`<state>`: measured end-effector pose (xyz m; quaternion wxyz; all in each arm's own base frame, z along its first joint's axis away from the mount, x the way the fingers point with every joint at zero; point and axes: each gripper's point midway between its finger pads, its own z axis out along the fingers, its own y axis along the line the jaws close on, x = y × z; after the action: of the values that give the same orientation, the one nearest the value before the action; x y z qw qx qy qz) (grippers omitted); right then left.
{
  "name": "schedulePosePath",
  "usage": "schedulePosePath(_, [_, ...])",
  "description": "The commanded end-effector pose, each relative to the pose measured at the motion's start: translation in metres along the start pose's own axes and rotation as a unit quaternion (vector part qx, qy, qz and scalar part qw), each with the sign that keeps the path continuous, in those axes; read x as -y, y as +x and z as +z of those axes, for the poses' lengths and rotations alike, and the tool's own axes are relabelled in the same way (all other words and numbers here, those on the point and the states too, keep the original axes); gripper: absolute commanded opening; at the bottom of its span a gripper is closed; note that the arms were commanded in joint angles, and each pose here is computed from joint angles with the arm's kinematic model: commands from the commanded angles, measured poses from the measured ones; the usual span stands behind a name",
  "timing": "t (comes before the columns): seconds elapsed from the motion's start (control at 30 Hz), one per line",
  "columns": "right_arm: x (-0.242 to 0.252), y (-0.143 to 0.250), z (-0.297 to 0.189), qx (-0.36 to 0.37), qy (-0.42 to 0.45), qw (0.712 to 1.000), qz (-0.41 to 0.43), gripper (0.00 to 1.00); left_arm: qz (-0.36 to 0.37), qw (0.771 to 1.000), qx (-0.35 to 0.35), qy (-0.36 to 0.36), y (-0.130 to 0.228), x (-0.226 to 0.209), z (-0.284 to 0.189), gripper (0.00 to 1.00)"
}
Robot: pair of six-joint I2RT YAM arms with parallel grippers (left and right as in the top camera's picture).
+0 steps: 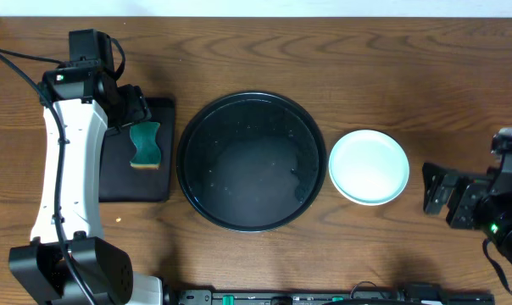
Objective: Clean dirty plates on tray and stack at the side
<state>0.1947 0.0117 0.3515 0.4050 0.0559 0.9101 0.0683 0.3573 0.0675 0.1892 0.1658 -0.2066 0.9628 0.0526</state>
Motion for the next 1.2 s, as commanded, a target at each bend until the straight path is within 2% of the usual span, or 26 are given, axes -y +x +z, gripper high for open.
schedulePosePath(0.0, [0.003,0.012,-0.001,-0.025,0.006,1.0,-0.005,0.99,-0.007,1.0,-0.002,-0.002,-0.001,-0.002,0.001,0.8])
schedulePosePath(0.43, [0.013,0.047,-0.022,-0.042,0.03,0.999,0.005,0.99,-0.007,1.0,-0.002,-0.002,-0.001,-0.002,0.001,0.8])
schedulePosePath(0.57, [0.02,0.033,-0.007,0.011,0.044,0.999,-0.02,0.99,-0.007,1.0,-0.002,-0.002,-0.001,-0.002,0.001,0.8])
schedulePosePath(0.6, [0.02,0.023,0.006,0.053,0.038,0.997,-0.044,0.99,-0.007,1.0,-0.002,-0.002,-0.001,-0.002,0.001,0.8])
schedulePosePath(0.73, [0.021,0.016,0.038,0.132,0.025,0.99,-0.054,0.99,-0.007,1.0,-0.002,-0.002,-0.001,-0.002,0.001,0.8])
schedulePosePath(1.17, [0.01,0.054,0.116,0.285,-0.058,0.953,-0.087,0.99,-0.007,1.0,-0.002,-0.002,-0.001,-0.002,0.001,0.8])
